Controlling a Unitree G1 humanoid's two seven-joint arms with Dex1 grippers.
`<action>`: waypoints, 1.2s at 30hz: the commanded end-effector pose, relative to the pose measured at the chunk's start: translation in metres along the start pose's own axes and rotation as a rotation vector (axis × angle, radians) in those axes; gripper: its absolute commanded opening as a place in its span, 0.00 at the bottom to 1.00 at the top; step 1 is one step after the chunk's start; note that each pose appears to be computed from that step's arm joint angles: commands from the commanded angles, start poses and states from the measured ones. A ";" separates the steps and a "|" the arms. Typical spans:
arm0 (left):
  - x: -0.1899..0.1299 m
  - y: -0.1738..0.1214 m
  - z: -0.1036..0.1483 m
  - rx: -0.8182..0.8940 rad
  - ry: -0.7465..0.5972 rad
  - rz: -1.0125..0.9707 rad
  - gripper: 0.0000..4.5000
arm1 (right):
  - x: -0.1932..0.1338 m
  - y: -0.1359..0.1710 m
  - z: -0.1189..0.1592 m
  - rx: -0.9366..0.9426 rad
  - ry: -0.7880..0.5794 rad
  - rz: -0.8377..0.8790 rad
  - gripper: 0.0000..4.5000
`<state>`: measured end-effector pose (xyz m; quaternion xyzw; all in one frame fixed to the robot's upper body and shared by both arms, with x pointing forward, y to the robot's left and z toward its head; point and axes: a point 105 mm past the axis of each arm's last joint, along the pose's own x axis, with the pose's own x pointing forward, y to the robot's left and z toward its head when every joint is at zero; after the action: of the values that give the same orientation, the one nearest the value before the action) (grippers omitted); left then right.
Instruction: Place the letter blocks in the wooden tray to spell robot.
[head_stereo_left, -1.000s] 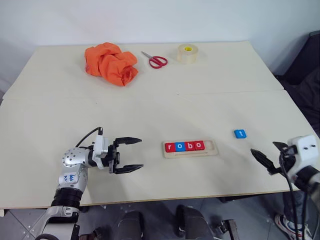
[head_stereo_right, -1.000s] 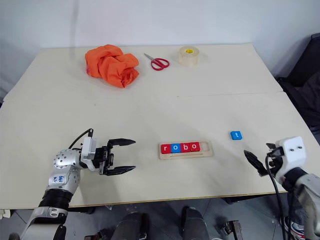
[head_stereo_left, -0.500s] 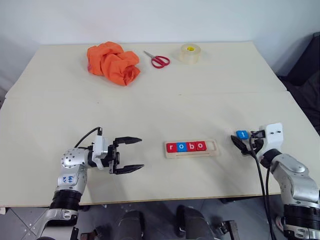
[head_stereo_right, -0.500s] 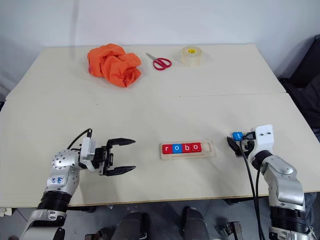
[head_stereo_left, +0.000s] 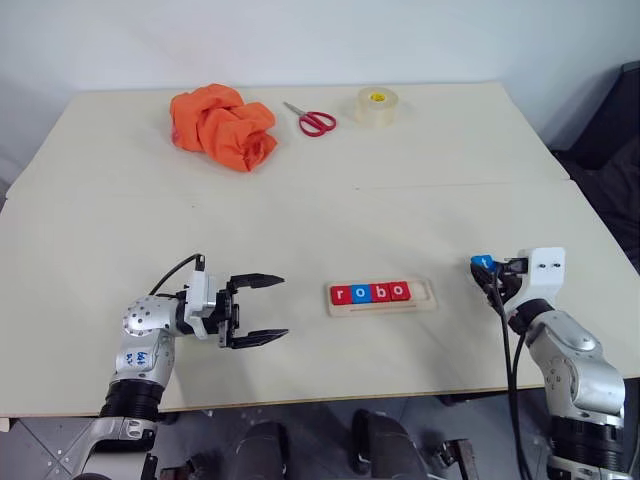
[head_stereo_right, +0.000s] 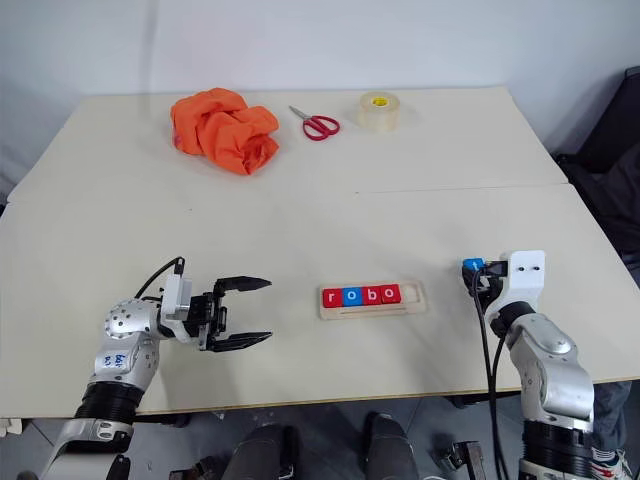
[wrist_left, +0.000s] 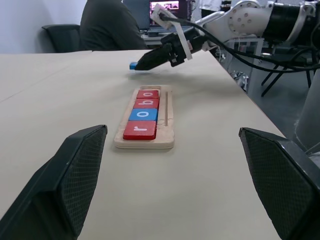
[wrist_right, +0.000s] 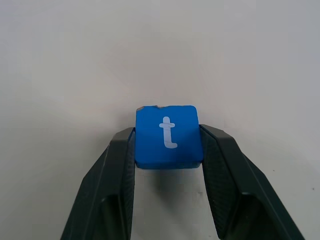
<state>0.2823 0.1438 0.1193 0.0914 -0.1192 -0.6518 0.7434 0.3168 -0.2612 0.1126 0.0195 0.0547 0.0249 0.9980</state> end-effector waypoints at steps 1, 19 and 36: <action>-0.001 0.001 0.004 0.015 -0.005 -0.014 1.00 | -0.016 0.006 0.013 0.006 -0.050 -0.010 0.32; 0.002 0.002 0.003 0.001 -0.011 -0.044 1.00 | -0.038 0.022 0.007 -0.083 -0.008 0.052 0.94; 0.005 -0.002 0.001 0.008 -0.021 -0.021 1.00 | -0.022 0.014 0.022 -0.770 0.364 0.808 1.00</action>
<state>0.2832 0.1396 0.1159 0.0824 -0.1159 -0.6622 0.7357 0.2973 -0.2443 0.1427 -0.3072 0.1850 0.4023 0.8424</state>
